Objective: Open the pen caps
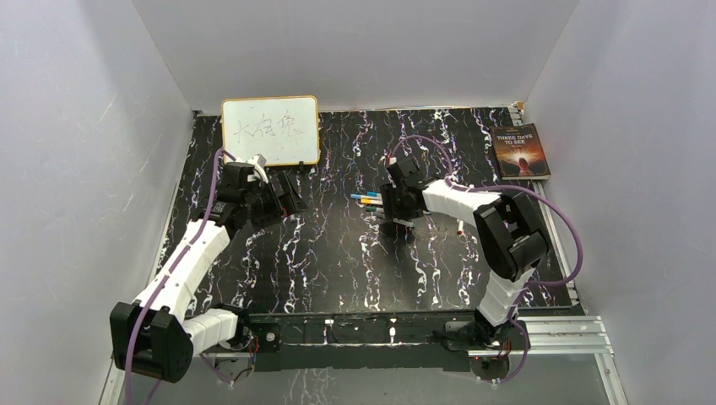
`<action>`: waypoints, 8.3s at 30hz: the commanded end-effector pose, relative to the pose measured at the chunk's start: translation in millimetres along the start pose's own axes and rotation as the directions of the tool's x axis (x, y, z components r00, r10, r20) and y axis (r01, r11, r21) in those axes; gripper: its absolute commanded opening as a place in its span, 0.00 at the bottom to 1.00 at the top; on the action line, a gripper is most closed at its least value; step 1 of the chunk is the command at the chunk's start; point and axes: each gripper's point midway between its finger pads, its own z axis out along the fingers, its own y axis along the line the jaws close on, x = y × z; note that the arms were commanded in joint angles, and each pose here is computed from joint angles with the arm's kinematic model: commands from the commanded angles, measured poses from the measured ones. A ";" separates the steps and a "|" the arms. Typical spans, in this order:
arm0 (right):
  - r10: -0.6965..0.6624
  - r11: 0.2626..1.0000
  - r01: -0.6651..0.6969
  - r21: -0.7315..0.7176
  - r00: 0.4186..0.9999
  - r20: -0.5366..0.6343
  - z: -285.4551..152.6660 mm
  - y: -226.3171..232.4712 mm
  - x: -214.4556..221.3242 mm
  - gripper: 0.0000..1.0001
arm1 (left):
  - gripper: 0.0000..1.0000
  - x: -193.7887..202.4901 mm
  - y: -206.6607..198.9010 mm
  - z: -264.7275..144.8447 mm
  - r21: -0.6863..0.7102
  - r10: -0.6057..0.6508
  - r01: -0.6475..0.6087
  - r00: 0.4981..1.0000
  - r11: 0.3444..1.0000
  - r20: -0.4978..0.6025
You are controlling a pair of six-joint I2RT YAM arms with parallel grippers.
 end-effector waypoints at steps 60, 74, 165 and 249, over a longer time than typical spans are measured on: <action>-0.032 0.979 0.044 0.197 0.997 -0.065 -13.0 32.4 68.9 0.50 | 0.98 26.7 -3.7 -19.4 0.050 0.013 -0.009 0.998 0.999 -0.066; -0.101 0.980 0.112 0.163 0.992 -0.078 -19.5 23.4 83.9 0.27 | 0.98 26.7 -7.4 -24.2 0.061 0.014 -0.010 0.998 0.998 -0.065; -0.032 0.999 0.033 0.023 0.999 -0.014 -28.1 27.0 46.3 0.44 | 0.98 76.8 -16.7 -43.4 0.214 -0.172 0.193 0.979 0.958 -0.112; 0.084 0.484 -0.037 -0.874 0.996 0.004 -184.4 252.7 46.9 0.03 | 0.67 76.7 -80.7 -16.5 0.531 -0.258 0.274 0.960 0.802 -0.106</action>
